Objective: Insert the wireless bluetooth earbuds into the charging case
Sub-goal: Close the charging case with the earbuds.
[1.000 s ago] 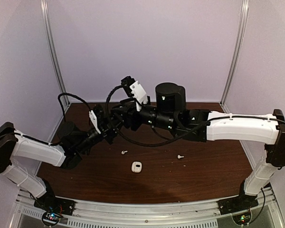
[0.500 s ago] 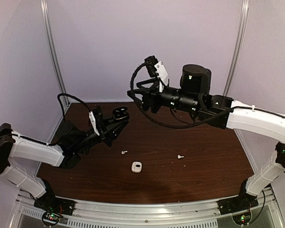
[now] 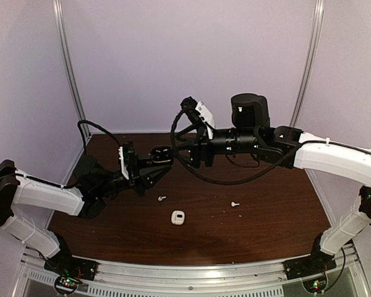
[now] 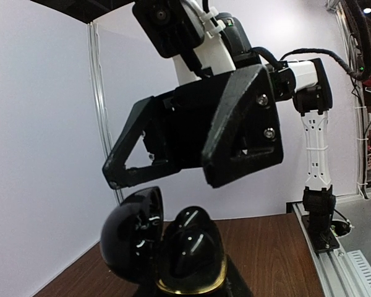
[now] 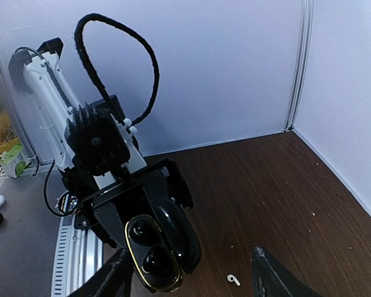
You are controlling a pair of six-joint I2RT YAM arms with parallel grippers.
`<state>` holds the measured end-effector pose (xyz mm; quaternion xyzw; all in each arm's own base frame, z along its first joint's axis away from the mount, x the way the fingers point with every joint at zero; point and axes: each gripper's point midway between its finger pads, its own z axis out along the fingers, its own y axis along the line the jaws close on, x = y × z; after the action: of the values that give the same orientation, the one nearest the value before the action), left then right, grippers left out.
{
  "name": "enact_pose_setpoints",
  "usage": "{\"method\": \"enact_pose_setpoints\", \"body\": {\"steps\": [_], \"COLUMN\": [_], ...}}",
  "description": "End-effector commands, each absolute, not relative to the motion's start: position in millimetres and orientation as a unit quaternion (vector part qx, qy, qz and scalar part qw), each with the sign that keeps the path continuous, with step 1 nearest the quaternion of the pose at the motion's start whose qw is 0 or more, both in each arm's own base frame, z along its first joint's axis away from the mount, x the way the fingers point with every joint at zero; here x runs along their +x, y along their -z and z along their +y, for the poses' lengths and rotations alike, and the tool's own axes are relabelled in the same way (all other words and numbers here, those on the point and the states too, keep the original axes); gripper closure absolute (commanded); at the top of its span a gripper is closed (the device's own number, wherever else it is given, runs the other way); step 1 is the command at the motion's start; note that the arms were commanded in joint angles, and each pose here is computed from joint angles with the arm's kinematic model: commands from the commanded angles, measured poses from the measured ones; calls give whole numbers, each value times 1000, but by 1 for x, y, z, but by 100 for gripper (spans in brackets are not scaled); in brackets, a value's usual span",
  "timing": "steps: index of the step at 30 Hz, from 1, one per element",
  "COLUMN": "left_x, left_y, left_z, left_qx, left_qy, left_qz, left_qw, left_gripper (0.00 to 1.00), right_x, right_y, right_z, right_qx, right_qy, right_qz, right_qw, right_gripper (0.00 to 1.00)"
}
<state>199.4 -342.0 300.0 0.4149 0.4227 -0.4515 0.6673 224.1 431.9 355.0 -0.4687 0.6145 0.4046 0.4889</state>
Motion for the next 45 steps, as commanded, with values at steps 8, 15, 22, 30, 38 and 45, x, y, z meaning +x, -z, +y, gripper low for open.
{"method": "enact_pose_setpoints", "body": {"steps": [8,15,22,30,38,45], "left_x": [192,195,204,215,211,229], "left_y": [-316,-318,-321,-321,-317,-311], "left_z": [-352,-356,-353,-348,-349,-343], "left_qx": [429,427,408,389,401,374], "left_qy": [488,497,508,517,517,517], "left_qz": [390,396,409,424,419,461], "left_qw": [652,644,639,634,629,617], "left_gripper": [100,100,100,100,100,100], "right_x": [207,190,167,155,177,207], "right_y": [-352,-342,-341,-333,-344,-347], "right_z": [435,438,432,429,425,412], "right_qx": [-503,-537,-571,-593,-556,-511], "right_qy": [-431,-452,-475,-478,-458,-445], "right_qz": [588,565,530,519,541,571], "right_qw": [464,433,409,389,433,464], "right_gripper": [31,36,46,52,47,42]}}
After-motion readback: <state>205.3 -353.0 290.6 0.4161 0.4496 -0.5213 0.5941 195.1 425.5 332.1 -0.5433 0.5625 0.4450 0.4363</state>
